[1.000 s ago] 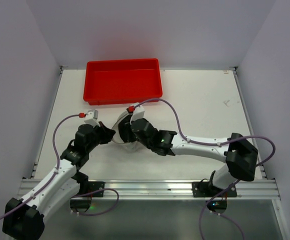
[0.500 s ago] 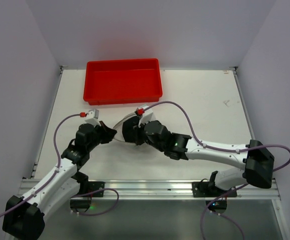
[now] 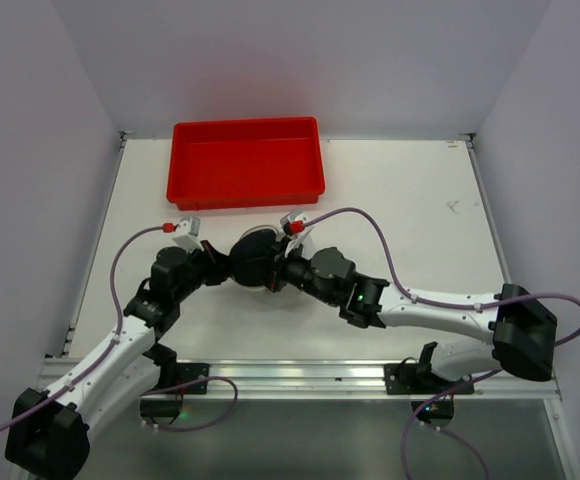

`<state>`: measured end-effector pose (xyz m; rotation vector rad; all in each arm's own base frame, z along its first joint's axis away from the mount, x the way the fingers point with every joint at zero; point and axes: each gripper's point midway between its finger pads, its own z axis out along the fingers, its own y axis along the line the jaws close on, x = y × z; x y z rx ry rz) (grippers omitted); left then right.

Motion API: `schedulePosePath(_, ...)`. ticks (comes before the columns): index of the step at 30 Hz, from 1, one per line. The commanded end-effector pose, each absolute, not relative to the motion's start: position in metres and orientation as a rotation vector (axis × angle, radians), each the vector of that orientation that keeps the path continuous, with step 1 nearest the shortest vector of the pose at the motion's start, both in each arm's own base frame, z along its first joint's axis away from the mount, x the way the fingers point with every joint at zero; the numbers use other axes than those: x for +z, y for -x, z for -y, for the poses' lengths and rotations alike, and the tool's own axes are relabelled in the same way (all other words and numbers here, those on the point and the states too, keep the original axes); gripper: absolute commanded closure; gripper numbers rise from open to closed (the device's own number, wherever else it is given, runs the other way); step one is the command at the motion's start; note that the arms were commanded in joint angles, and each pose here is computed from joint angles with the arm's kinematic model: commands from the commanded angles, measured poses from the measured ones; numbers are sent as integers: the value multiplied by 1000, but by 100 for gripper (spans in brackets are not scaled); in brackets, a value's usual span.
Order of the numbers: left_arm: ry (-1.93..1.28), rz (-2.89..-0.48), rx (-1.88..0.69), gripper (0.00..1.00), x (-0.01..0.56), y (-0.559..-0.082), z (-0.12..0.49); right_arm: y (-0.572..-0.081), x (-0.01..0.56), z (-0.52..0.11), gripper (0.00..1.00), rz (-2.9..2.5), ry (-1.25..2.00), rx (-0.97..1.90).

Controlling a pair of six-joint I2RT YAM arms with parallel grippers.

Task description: Unzip the laundry bag and remove the bra

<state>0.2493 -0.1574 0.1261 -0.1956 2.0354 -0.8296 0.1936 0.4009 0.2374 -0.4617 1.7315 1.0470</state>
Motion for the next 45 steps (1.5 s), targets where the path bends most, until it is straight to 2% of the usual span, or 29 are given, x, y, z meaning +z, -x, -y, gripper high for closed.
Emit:
schedulePosePath(1,169,-2015,-879,100,134,-250,165,-185,303,-405,100,-1462,435,1215)
schedulePosePath(10,184,-2046,-861,100,121,-246,162,-189,317,-388,100,-1349,341,1244)
schedulePosePath(14,236,-2072,-777,100,111,-250,150,-188,332,-382,100,-1295,326,1265)
schedulePosePath(25,274,-2059,-716,100,116,-255,141,-180,365,-363,100,-1154,282,1308)
schedulePosePath(29,288,-2053,-706,100,117,-257,139,-182,370,-359,100,-1138,286,1273)
schedulePosePath(33,292,-2036,-699,100,122,-260,138,-206,378,-349,100,-1166,234,1125)
schedulePosePath(36,292,-2033,-703,87,124,-261,139,-223,392,-342,100,-1159,207,1029)
schedulePosePath(38,293,-2035,-703,70,124,-261,138,-238,403,-335,100,-1157,167,948)
schedulePosePath(39,299,-2025,-709,56,127,-262,139,-243,406,-333,100,-1156,152,922)
schedulePosePath(42,322,-2050,-697,38,122,-258,136,-267,414,-325,100,-1154,89,850)
schedulePosePath(43,330,-2045,-703,26,124,-258,136,-277,423,-321,100,-1139,65,843)
schedulePosePath(45,335,-2037,-710,11,129,-258,137,-292,416,-328,100,-1156,64,828)
